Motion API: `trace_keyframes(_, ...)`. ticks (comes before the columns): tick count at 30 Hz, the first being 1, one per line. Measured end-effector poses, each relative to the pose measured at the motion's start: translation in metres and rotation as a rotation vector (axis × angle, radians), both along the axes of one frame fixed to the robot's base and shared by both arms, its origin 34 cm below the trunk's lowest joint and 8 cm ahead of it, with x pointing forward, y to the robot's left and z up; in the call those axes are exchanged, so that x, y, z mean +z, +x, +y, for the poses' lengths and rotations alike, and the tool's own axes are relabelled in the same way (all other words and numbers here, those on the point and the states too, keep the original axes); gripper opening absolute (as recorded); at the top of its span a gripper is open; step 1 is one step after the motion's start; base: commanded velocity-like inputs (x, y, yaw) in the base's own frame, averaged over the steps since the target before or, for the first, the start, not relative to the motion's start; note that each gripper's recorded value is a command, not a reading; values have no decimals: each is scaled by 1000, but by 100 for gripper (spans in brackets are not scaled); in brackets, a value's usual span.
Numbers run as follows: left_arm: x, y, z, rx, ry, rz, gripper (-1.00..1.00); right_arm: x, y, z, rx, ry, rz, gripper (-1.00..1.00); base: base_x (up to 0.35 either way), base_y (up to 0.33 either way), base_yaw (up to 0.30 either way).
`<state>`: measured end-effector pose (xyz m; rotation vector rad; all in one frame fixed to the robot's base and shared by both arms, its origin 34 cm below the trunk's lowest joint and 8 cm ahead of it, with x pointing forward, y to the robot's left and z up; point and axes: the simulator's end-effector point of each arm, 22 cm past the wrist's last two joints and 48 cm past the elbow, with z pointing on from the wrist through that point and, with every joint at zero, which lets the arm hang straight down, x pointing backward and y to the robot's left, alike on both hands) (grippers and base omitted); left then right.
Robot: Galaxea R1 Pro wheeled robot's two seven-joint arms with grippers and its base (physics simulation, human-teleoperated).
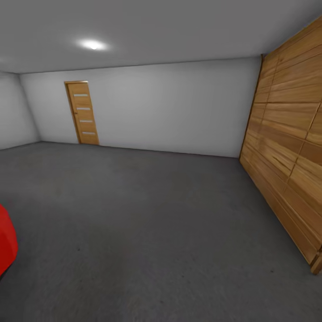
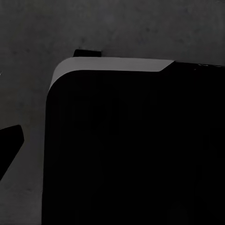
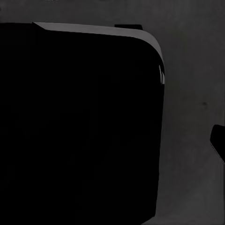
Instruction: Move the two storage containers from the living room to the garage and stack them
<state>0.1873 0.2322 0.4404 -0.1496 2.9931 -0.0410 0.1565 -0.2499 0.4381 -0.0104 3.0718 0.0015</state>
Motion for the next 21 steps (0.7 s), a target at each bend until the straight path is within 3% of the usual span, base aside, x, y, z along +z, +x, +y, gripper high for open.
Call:
trace_keyframes(12, 0, 0, 0, 0, 0, 0, 100, 0, 0, 0, -1, 0, 2, 100, 7, 0, 295)
trace_keyframes(21, 0, -3, 1, 2, -1, 10, 100, 0, -1, -5, 1, -6, 3, 100, 253, 0, 55)
